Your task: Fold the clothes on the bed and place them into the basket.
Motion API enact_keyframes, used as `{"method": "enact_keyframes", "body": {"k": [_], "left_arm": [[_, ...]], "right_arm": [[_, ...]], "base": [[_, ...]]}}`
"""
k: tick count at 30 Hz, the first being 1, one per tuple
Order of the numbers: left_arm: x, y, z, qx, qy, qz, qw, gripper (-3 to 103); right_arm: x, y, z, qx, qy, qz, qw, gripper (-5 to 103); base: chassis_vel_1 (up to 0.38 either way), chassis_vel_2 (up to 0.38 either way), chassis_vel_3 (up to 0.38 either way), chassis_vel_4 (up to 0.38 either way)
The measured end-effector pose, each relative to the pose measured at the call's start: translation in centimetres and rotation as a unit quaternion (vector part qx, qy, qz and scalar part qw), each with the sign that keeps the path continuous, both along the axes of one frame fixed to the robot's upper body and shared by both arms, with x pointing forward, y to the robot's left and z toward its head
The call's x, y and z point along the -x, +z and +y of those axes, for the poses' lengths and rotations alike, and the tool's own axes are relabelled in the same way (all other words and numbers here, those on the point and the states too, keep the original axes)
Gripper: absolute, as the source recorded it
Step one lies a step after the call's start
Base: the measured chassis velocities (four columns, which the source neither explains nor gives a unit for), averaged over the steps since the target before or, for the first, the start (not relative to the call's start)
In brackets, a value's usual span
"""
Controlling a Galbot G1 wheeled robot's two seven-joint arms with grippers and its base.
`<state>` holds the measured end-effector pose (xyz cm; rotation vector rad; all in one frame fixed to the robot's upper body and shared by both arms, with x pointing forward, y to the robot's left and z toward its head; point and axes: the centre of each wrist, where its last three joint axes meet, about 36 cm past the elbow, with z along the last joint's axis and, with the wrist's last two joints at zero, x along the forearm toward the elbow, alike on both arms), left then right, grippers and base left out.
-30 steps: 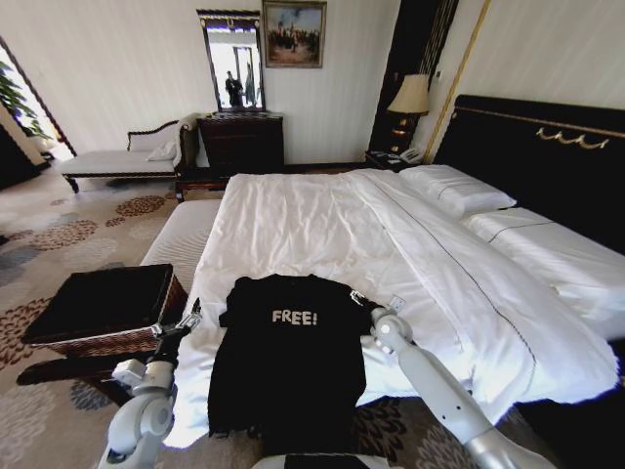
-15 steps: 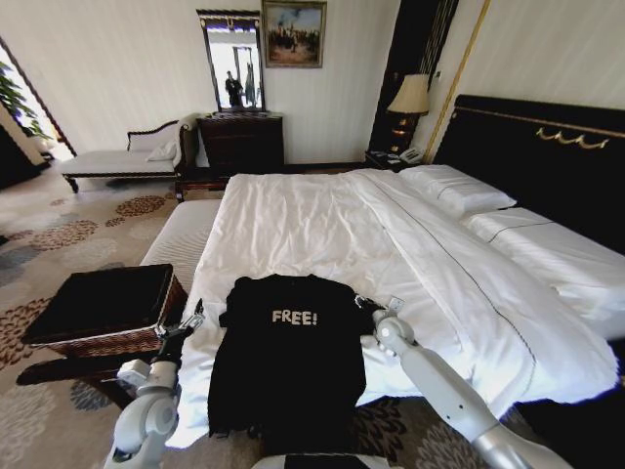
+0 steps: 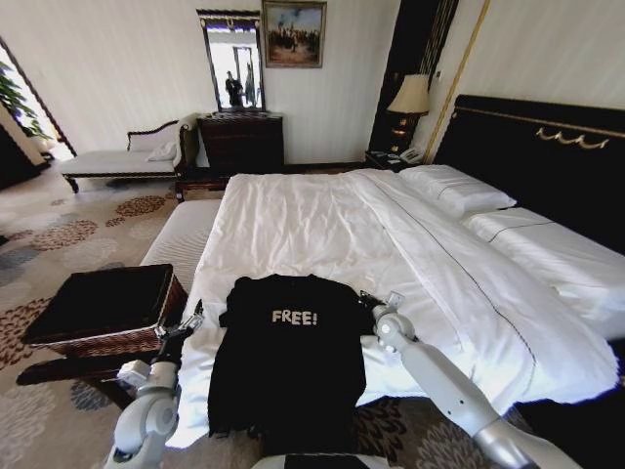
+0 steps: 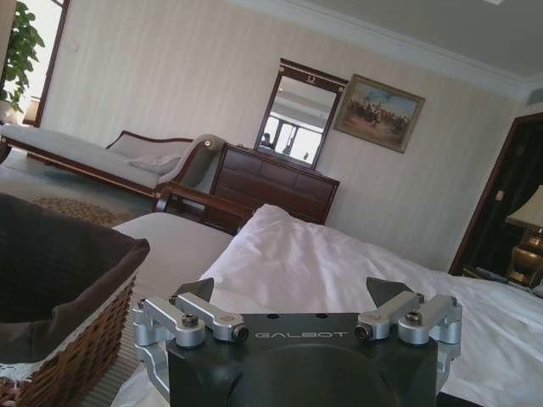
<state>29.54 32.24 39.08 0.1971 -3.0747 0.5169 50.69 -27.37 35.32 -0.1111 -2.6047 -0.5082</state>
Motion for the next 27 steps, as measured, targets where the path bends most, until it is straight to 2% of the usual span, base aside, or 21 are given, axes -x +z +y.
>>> {"method": "enact_keyframes", "body": {"k": [3,4,9,10,12,15,16,18,20,24,27], "left_arm": [[0.0,0.0,-0.1,0.0,-0.001,0.0,1.0,100],[0.0,0.0,-0.1,0.0,-0.001,0.0,1.0,100],[0.0,0.0,-0.1,-0.001,-0.001,0.001,1.0,100],[0.0,-0.1,-0.1,-0.001,-0.001,0.001,1.0,100],[0.0,-0.1,-0.1,-0.001,-0.001,0.001,1.0,100],[0.0,-0.1,-0.1,-0.001,-0.001,0.001,1.0,100],[0.1,-0.1,-0.1,-0.001,-0.001,0.001,1.0,100],[0.1,-0.1,-0.1,-0.001,-0.001,0.001,1.0,100],[0.1,-0.1,-0.1,-0.001,-0.001,0.001,1.0,100],[0.1,-0.1,0.0,-0.003,0.0,0.001,1.0,100],[0.1,-0.1,0.1,-0.003,0.0,0.001,1.0,100]], "right_arm": [[0.3,0.0,-0.1,0.001,0.002,0.003,1.0,-1],[0.4,0.0,-0.1,0.0,0.002,0.004,1.0,4],[0.9,0.0,-0.1,-0.004,0.008,0.011,1.0,9],[1.1,-0.2,0.0,-0.003,0.01,0.013,1.0,20],[1.4,-0.5,0.2,-0.002,0.014,0.018,1.0,31],[1.5,-0.7,0.3,-0.001,0.016,0.019,1.0,31],[1.6,-0.7,0.4,-0.001,0.017,0.02,1.0,42],[1.6,-0.8,0.4,-0.002,0.018,0.019,1.0,55],[1.6,-0.8,0.4,-0.002,0.019,0.019,1.0,55],[1.5,-0.8,0.4,-0.001,0.019,0.018,1.0,35],[1.5,-0.8,0.3,0.0,0.019,0.016,1.0,29]], "base": [[0.0,0.0,0.0,0.0],[0.0,0.0,0.0,0.0],[0.0,0.0,0.0,0.0],[0.0,0.0,0.0,0.0],[0.0,0.0,0.0,0.0],[0.0,0.0,0.0,0.0],[0.0,0.0,0.0,0.0],[0.0,0.0,0.0,0.0],[0.0,0.0,0.0,0.0],[0.0,0.0,0.0,0.0],[0.0,0.0,0.0,0.0]]}}
